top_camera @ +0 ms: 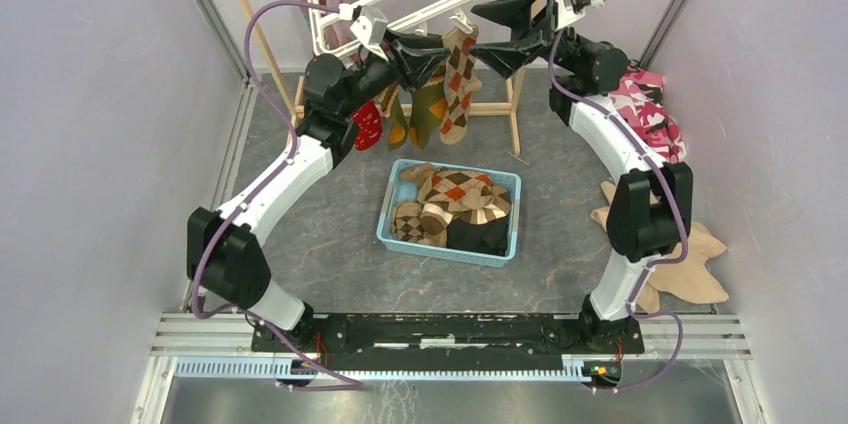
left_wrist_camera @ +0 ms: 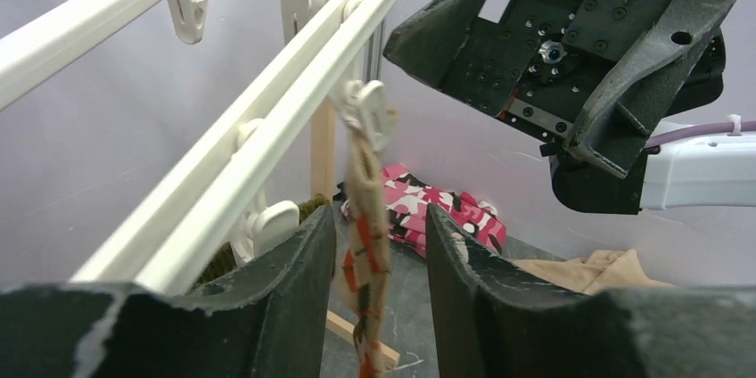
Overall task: Clip the socks to the hanger
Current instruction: Clamp the sock onto the hanger, then rotate the hanger at the clothesline.
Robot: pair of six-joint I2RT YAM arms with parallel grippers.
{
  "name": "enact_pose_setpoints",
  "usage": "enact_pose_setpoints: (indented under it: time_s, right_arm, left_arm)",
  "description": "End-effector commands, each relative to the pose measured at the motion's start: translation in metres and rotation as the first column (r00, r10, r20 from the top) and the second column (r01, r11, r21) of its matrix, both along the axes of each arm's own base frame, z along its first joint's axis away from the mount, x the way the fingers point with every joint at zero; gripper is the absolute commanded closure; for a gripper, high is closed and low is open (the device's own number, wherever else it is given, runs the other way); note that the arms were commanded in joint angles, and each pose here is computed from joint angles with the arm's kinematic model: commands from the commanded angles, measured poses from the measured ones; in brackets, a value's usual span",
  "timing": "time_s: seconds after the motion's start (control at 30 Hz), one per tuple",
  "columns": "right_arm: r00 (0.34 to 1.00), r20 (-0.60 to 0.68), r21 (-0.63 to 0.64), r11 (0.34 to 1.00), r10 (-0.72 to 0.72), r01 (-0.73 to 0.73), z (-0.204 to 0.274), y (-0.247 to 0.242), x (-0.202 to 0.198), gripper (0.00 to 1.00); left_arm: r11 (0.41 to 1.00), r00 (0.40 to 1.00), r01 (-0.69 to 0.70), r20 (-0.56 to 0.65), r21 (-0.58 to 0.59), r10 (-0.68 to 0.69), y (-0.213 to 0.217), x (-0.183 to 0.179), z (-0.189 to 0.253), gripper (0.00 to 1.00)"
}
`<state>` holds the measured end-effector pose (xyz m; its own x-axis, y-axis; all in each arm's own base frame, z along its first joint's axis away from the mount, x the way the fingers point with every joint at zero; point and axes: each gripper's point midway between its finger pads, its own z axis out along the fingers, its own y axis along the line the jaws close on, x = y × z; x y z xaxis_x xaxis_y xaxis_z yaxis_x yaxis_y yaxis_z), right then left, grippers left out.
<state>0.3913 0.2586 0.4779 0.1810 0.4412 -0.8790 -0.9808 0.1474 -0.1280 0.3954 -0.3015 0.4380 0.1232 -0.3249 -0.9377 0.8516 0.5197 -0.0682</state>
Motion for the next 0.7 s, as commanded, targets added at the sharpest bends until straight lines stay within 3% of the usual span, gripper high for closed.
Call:
enact_pose_setpoints:
  time_s: [0.0, 0.3, 0.53, 0.67]
  right_arm:
    - [0.994, 0.107, -0.002, 1.000, -0.009, 0.009, 0.015, -0.016, -0.037, 0.11]
    - [0.991, 0.051, -0.050, 0.990, -0.126, 0.129, -0.007, -0.035, -0.041, 0.12]
    - [0.925, -0.006, -0.172, 0.911, -0.381, 0.374, -0.051, -0.053, -0.018, 0.10]
    - [0.893, -0.039, -0.196, 0.880, -0.449, 0.434, -0.075, -0.062, -0.018, 0.10]
  left_arm:
    - [0.999, 0.999, -0.023, 0.039, -0.036, 0.024, 0.017, -0.024, 0.026, 0.49]
    - [0.999, 0.998, -0.050, 0.040, -0.012, 0.050, 0.041, -0.064, 0.013, 0.37]
    - [0.997, 0.996, -0.079, 0.033, 0.020, 0.079, 0.069, -0.112, -0.023, 0.11]
    - [0.994, 0.994, -0.105, 0.006, 0.015, 0.105, 0.087, -0.137, -0.057, 0.00]
